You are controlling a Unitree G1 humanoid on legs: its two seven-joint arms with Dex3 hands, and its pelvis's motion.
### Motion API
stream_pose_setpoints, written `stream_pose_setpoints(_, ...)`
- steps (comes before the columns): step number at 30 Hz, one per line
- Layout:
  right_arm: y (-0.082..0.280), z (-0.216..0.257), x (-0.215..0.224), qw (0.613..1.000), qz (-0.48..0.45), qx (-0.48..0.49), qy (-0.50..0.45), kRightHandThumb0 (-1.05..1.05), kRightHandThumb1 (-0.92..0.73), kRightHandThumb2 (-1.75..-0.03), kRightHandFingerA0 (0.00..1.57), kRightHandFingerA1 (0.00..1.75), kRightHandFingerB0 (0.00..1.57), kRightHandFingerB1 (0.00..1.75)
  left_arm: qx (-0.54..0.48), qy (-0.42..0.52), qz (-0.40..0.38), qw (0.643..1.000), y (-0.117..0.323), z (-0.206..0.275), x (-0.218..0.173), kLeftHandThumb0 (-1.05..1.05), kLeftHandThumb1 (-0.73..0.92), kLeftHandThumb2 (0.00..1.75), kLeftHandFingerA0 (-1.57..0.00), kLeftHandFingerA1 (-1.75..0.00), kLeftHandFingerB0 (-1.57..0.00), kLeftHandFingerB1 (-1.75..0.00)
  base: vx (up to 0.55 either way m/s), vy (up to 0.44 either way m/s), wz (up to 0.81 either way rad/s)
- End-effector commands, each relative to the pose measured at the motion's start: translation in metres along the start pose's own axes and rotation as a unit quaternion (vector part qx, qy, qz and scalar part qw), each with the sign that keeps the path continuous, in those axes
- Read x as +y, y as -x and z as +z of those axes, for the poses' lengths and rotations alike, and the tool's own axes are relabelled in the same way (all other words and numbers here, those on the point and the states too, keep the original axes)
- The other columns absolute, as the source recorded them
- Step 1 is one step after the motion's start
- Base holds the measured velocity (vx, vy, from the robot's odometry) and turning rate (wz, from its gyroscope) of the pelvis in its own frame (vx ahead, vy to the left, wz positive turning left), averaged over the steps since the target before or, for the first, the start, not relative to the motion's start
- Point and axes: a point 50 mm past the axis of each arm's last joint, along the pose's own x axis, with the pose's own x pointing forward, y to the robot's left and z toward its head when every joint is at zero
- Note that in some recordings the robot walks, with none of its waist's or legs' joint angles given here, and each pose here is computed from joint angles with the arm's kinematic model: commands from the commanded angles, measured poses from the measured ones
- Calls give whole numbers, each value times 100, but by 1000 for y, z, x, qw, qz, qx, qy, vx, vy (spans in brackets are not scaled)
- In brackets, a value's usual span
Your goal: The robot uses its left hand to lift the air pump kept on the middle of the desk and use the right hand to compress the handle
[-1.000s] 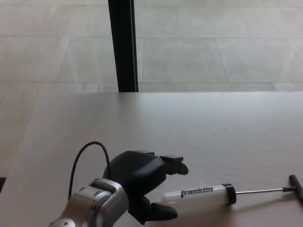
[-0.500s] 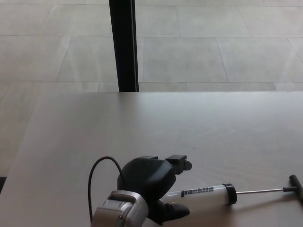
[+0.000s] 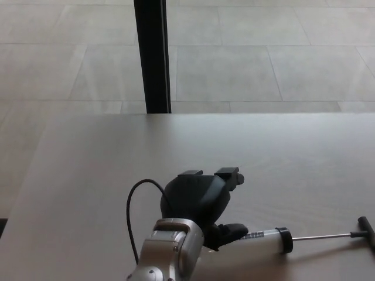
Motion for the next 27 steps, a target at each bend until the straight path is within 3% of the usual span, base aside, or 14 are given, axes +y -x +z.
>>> stream_pose_setpoints(1, 0, 6, -3, 1000, -6, -22, -5, -71, -75, -113, 26, 59, 39, 56, 15, -26, 17, 999, 4, -10, -5, -79, 65, 63, -34, -69, -34, -49, 0, 0, 0)
stream_pose_setpoints(2, -1, 7, -3, 1000, -9, -23, -12, -71, -91, -67, 32, 54, 44, 40, 17, -46, 18, 999, 5, -12, -6, -78, 65, 62, -36, -65, -36, -48, 0, 0, 0)
stream_pose_setpoints(7, -2, 13, -10, 999, -24, -31, -6, -71, -92, -68, 32, 56, 43, 39, 32, -72, -2, 997, 13, -25, -13, -79, 68, 62, -35, -71, -37, -50, 0, 0, 0)
stream_pose_setpoints(8, -2, 15, -11, 999, -26, -34, -9, -72, -77, -114, 29, 61, 35, 53, 43, -66, -12, 997, 15, -27, -14, -78, 57, 101, -35, -70, -28, -55, 0, 0, 0)
stream_pose_setpoints(9, -1, 14, -11, 999, -29, -34, -6, -72, -92, -68, 33, 55, 43, 39, 49, -60, -21, 997, 17, -28, -15, -80, 58, 101, -32, -68, -29, -56, 0, 0, 0)
stream_pose_setpoints(10, -2, 15, -12, 999, -32, -34, -6, -72, -77, -114, 29, 60, 37, 54, 55, -40, -28, 997, 19, -28, -16, -79, 58, 100, -28, -65, -30, -56, 0, 0, 0)
stream_pose_setpoints(21, -4, 17, -13, 998, -41, -36, 8, -72, -76, -114, 27, 62, 37, 55, 61, 62, -47, 995, 33, -19, -31, -76, 65, 104, -29, -65, -23, -53, 0, 0, 0)
stream_pose_setpoints(22, -5, 18, -12, 998, -40, -37, 8, -72, -92, -68, 30, 62, 43, 39, 58, 67, -44, 995, 32, -18, -30, -76, 66, 105, -28, -64, -23, -54, 0, 0, 0)
stream_pose_setpoints(23, -6, 19, -12, 998, -40, -38, 9, -72, -77, -114, 28, 63, 37, 54, 53, 72, -41, 995, 32, -16, -30, -76, 67, 106, -29, -65, -24, -55, 0, 0, 0)
stream_pose_setpoints(27, -9, 20, -11, 998, -38, -41, 19, -68, -74, -114, 27, 62, 36, 54, 39, 86, -29, 995, 32, -8, -30, -76, 69, 108, -29, -65, -25, -55, 0, 0, 0)
